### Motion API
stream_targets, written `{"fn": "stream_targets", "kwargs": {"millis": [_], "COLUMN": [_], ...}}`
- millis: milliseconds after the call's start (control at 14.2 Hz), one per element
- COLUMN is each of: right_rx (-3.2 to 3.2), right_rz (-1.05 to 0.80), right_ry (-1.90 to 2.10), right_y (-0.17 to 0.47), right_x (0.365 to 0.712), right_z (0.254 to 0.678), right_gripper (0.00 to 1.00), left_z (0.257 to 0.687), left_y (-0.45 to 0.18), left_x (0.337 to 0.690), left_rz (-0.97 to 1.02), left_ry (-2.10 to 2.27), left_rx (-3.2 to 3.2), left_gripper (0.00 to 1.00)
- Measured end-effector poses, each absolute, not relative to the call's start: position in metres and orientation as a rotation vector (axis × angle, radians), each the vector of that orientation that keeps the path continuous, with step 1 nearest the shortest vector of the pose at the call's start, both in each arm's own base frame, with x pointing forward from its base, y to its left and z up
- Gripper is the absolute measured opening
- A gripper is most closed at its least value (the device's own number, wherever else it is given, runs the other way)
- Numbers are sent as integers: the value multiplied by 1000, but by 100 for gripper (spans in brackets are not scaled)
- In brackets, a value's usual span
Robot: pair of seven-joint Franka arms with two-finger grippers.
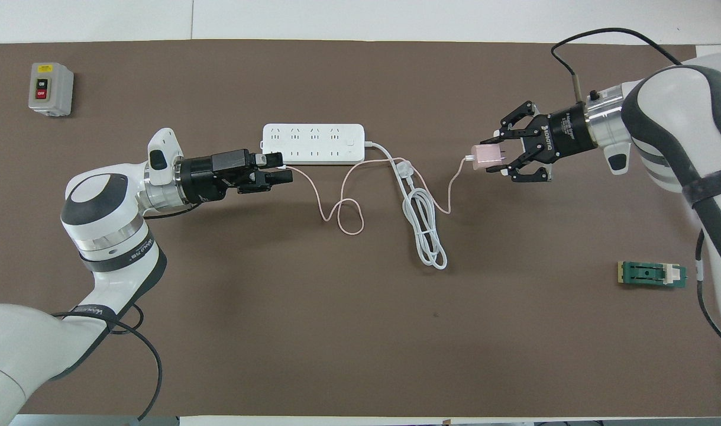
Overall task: Plug charger into power strip
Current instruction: 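Carry the pink charger with the right gripper toward the left gripper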
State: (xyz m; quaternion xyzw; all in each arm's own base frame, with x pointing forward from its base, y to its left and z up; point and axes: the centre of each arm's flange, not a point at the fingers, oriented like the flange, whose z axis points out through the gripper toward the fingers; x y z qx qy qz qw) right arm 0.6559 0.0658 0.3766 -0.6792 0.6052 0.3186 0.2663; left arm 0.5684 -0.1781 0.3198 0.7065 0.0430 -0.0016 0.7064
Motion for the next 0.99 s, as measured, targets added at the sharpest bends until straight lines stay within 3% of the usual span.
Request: {"fn": "stream_targets", "kwargs": {"millis": [493, 987], "right_rx": [-1830, -1786], "right_rz": [780, 719], "right_ry": [1669, 1694], "right_y": [233, 340], "right_x": [652, 630], "right_z": [416, 429], "right_gripper": [48, 48], "left_z": [325, 323], "left_y": [-180, -192], "left_x": [572, 573], "left_rz": [8, 7], "left_ry": [85, 76], "left_rx": [1567, 1553], "left_gripper": [100, 100]}}
